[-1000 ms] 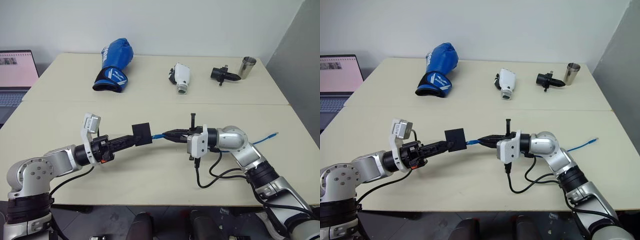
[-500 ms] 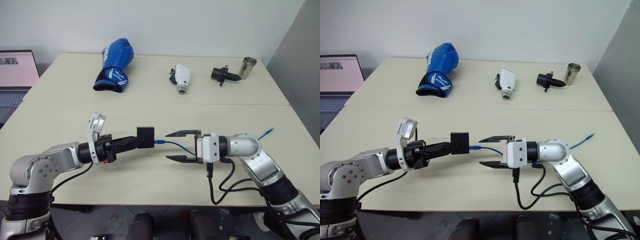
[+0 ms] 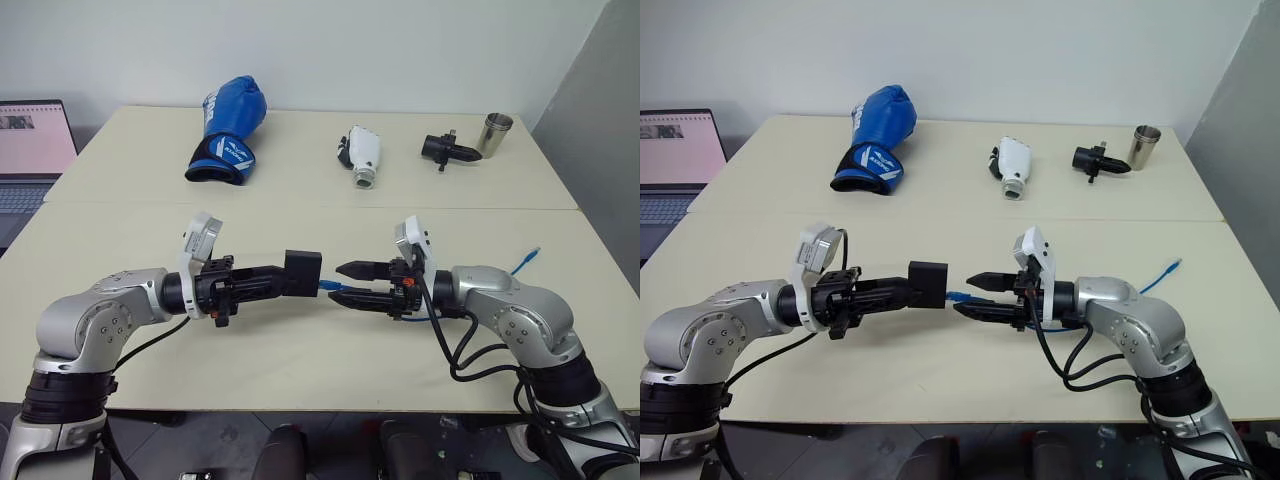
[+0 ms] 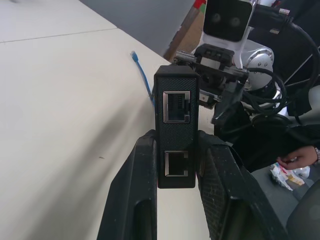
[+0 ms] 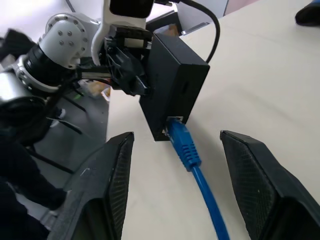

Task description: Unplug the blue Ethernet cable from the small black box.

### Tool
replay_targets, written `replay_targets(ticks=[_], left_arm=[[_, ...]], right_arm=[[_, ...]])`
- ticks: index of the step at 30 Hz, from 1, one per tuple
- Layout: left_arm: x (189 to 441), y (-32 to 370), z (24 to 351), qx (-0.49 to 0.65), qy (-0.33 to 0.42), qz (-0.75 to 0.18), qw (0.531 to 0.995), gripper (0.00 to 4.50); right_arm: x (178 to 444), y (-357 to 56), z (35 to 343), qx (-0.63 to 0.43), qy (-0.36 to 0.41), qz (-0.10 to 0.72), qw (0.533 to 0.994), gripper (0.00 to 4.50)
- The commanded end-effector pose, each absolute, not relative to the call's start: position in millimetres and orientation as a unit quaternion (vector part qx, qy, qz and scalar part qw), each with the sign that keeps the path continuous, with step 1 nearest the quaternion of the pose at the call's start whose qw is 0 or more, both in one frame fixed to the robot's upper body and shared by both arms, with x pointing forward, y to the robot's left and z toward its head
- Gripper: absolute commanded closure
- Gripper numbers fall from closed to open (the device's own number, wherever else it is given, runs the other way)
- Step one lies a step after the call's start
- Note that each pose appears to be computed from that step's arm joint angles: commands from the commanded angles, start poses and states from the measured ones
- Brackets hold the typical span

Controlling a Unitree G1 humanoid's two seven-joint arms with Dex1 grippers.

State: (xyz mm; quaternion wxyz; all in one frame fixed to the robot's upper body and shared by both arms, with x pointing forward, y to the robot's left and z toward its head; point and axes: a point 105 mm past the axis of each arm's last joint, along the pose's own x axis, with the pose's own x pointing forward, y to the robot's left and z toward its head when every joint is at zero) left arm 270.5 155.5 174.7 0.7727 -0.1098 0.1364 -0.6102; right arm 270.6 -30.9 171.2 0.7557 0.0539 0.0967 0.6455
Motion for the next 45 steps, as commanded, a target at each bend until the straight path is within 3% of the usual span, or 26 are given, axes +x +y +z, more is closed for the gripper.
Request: replay_targets(ticks=[1, 30, 31, 42, 45], left_arm=[[271, 155, 181, -0.100, 0.120, -0.621, 0.768, 3.73], [271, 157, 175, -0.091, 0.123, -0.624, 0.766, 3.73], [270, 157, 174, -0.091, 0.123, -0.624, 0.766, 3.73], [266, 156, 171, -0.082, 0.129, -0.632, 0.760, 3.73], [265, 156, 169, -0.079, 0.133, -0.636, 0.756, 3.73]], right_arm=[[271, -29, 181, 0.063, 0.091, 0.654, 0.749, 1.58], [279, -15, 166, 0.047, 0.125, 0.657, 0.742, 1.58], [278, -15, 165, 0.046, 0.126, 0.657, 0.742, 1.96], [274, -16, 164, 0.052, 0.142, 0.673, 0.724, 4.30], [272, -17, 164, 0.055, 0.149, 0.679, 0.716, 4.45]])
